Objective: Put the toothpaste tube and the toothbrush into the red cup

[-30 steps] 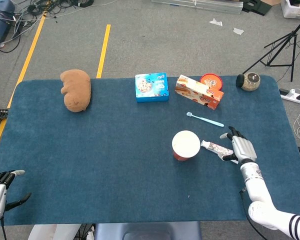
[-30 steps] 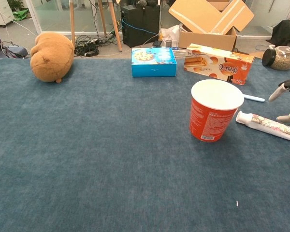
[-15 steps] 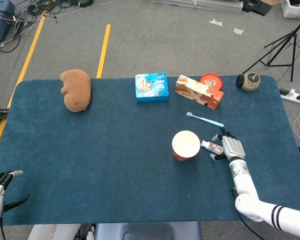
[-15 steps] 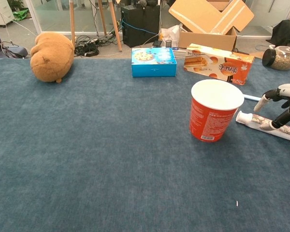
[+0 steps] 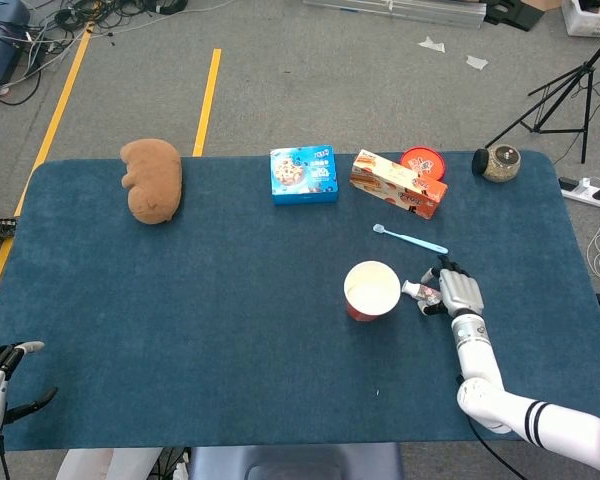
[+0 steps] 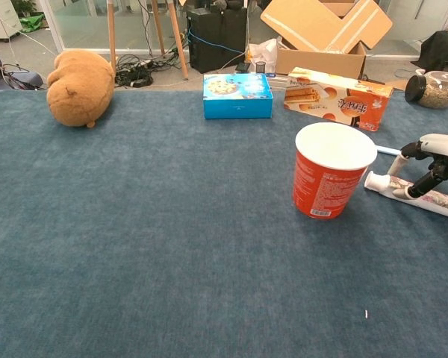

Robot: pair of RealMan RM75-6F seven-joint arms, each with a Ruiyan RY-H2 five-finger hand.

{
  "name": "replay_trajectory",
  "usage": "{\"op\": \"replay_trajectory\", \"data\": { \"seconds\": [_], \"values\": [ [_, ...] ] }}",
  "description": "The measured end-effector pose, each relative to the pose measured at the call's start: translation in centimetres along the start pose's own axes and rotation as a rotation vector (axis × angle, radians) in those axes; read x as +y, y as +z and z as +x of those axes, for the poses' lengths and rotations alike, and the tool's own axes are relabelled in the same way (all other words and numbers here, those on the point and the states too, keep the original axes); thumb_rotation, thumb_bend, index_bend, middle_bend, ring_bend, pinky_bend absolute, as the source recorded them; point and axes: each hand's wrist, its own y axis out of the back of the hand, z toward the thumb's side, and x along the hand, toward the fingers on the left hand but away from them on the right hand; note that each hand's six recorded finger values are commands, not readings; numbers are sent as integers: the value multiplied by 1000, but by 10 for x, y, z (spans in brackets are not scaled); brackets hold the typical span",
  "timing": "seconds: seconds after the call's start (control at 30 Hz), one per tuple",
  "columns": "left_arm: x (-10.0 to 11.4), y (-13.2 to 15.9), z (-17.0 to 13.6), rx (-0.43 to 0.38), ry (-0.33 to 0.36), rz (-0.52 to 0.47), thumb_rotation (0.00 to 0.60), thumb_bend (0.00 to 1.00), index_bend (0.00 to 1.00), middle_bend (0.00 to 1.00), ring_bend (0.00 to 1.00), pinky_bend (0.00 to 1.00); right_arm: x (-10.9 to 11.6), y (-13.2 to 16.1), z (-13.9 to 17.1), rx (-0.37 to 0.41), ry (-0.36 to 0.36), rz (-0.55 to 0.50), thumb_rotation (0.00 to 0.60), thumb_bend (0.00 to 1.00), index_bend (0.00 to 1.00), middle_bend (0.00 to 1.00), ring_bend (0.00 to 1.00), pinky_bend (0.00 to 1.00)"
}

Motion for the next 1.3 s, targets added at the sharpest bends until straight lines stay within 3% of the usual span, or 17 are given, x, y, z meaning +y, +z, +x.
{"op": "replay_trajectory", "data": {
  "seconds": [0.43, 0.87, 1.3],
  "values": [
    [-1, -5, -2, 11, -6, 2, 600, 0, 321, 373, 331, 416, -3, 6, -4, 0, -9, 12, 600, 278, 494, 66, 0, 125],
    [-2, -7, -3, 20, -9, 1, 600, 0, 321, 374, 331, 416, -6, 6, -4, -2, -16, 17, 600, 292, 536, 90, 0, 125],
    [-2, -5, -3, 13, -7, 6, 600, 0, 321, 374, 331, 416, 25, -2, 20, 37, -97, -71, 600, 300, 553, 106, 0, 125]
  ]
}}
